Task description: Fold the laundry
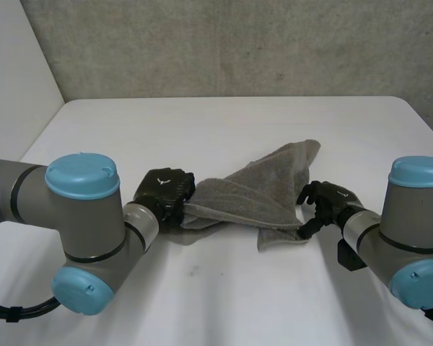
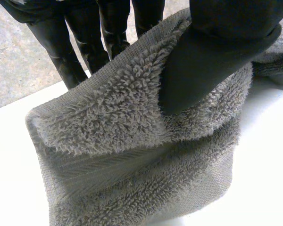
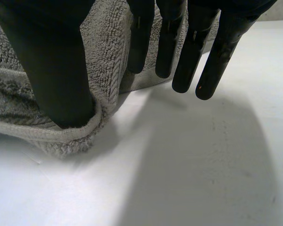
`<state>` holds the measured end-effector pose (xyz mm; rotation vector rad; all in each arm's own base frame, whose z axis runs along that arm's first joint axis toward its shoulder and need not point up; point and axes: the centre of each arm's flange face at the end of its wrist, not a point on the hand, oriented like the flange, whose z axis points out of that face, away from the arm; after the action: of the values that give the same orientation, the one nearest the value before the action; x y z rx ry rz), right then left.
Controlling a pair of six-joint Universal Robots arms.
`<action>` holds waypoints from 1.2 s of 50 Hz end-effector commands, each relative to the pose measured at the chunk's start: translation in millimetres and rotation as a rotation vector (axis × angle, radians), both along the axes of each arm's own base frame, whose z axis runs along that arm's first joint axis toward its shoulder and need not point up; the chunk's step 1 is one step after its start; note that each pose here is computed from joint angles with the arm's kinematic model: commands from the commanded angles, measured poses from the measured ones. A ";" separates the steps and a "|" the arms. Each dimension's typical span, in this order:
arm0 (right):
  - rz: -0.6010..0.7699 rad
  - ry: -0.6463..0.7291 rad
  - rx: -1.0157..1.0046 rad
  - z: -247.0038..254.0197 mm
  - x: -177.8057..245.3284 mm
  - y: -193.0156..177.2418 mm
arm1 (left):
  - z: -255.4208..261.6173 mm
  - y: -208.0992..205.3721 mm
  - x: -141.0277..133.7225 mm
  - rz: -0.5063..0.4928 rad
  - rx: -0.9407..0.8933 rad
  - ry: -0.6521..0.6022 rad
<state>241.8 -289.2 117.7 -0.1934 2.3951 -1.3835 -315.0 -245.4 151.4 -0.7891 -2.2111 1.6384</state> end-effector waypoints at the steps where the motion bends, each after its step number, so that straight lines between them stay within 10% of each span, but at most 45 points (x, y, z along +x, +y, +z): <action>1: -0.005 -0.023 0.007 0.5 3.1 2.5 | 0.0 -0.1 0.5 0.001 0.001 0.000; 24: 0.042 -0.058 -0.181 49.8 12.5 -3.3 | -1.2 1.4 2.1 0.004 0.007 -0.001; 39: 0.178 0.392 -0.409 62.5 -6.9 -14.8 | 20.4 -5.4 18.4 0.046 -0.023 0.024; 60: 0.188 0.445 -0.383 52.2 -19.2 -14.6 | -12.5 -24.7 39.9 0.114 0.053 -0.022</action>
<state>224.0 -306.4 173.9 -0.8633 2.3131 -1.8592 -273.5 -267.4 148.0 -0.6745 -2.3303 1.6442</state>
